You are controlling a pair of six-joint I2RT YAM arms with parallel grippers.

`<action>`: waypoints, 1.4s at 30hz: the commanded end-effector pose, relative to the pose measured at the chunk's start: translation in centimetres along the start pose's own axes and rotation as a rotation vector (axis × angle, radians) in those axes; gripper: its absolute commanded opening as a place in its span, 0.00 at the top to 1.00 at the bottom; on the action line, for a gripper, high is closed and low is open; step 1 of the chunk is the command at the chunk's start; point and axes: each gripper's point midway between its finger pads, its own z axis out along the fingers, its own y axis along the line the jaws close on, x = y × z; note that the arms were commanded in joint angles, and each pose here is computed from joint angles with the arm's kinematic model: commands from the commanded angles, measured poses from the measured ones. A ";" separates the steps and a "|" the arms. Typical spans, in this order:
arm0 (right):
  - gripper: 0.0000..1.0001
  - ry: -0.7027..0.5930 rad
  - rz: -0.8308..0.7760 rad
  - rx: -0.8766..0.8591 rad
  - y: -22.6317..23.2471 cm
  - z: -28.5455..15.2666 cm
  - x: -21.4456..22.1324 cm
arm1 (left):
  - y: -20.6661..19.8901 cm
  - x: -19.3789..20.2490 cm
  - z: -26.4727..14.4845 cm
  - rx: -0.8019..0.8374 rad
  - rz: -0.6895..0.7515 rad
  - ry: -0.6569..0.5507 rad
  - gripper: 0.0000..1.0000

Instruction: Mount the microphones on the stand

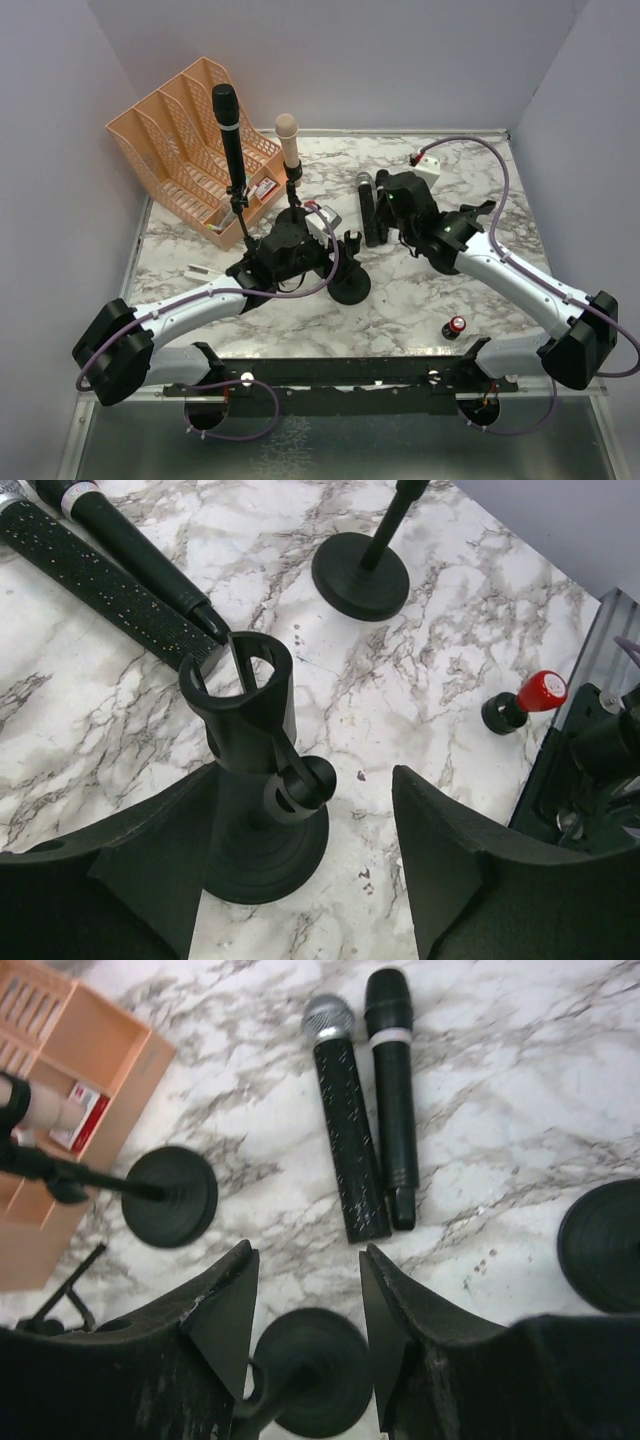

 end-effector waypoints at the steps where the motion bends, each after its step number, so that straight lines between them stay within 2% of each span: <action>1: 0.50 -0.093 0.051 0.035 -2.0 2.0 -3.1 | 0.2 -2.0 1.1 -0.048 0.038 -0.051 0.34; 6: 0.50 -0.023 0.042 0.089 -3.7 6.3 -2.4 | 1.0 -1.1 2.0 -0.126 0.038 0.006 0.54; 10: 0.50 0.043 0.025 0.119 -4.8 9.5 -1.0 | 1.1 -0.7 2.2 -0.129 0.074 0.052 0.60; 14: 0.50 0.109 -0.008 0.115 -5.3 12.0 0.2 | 1.1 -0.2 2.0 -0.111 0.135 0.093 0.71; 18: 0.51 0.185 -0.042 0.090 -5.5 14.1 1.5 | 0.4 -0.3 1.6 -0.062 0.201 0.114 0.87; 20: 0.52 0.218 -0.063 0.106 -6.0 15.1 2.2 | -0.8 -0.4 1.4 0.017 0.234 0.125 0.95; 30: 0.53 0.305 -0.158 0.126 -7.9 20.4 3.5 | -5.3 0.0 -0.6 0.319 0.368 0.175 0.97; 36: 0.53 0.324 -0.201 0.131 -7.8 23.3 3.5 | -6.5 -0.4 -1.1 0.401 0.426 0.195 0.97; 42: 0.54 0.354 -0.210 0.134 -7.9 25.2 4.5 | -8.0 1.3 -2.4 0.552 0.477 0.258 0.97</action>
